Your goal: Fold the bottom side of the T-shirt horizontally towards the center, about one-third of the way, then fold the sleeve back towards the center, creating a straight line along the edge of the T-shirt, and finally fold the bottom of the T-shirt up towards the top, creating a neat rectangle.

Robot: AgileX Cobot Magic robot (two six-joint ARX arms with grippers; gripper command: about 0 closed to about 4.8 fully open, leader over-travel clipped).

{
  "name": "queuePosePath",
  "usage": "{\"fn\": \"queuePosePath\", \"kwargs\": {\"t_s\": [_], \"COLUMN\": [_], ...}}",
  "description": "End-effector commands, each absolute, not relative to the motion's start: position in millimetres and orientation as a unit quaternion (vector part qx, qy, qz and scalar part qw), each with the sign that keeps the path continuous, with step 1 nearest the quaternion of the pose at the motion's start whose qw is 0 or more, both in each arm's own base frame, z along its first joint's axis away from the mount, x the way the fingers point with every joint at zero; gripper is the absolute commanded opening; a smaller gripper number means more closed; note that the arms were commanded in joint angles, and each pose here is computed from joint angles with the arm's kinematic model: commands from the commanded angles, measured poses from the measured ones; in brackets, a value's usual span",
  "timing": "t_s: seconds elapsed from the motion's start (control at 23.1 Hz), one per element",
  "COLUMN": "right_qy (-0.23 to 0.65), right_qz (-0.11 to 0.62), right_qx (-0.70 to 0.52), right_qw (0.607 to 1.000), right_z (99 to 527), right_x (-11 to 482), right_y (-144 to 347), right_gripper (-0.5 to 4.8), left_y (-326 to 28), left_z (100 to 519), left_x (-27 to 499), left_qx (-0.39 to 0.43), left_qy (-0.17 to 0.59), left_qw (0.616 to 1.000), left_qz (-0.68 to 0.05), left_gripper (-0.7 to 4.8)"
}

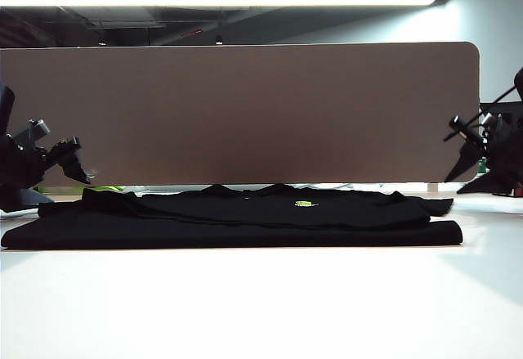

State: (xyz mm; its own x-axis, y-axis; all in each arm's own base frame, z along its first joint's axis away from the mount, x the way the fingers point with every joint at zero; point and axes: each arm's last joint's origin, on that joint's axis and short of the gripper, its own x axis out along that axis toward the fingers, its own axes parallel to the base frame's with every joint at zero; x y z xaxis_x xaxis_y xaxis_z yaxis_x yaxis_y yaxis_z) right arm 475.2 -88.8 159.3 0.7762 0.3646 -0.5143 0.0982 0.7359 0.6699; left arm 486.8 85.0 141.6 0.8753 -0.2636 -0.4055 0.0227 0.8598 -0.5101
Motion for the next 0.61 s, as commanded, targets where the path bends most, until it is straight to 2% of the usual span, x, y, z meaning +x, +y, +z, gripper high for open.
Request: {"fn": "queuePosePath", "kwargs": {"t_s": [0.04,0.3,0.61], "right_qy": [0.338,0.353,0.345], "right_qz": [0.073,0.074,0.080], "right_qx": [0.365,0.379,0.378], "right_qw": [0.864,0.852,0.855], "right_z": [149,130,131], "right_x": [478,486,488], "right_y": [-90,-89,-87], "right_gripper": [1.49,1.49,1.49], "left_y": [86,88,88], "left_z": [146,145,141], "left_x": [488,488,488], "left_qx": [-0.249,-0.243,-0.233], "left_qy": [0.227,0.230,0.238], "left_qw": [0.938,0.941,0.942], "left_qz": [-0.080,-0.045,-0.036], "left_gripper": [3.95,3.95,3.95]}}
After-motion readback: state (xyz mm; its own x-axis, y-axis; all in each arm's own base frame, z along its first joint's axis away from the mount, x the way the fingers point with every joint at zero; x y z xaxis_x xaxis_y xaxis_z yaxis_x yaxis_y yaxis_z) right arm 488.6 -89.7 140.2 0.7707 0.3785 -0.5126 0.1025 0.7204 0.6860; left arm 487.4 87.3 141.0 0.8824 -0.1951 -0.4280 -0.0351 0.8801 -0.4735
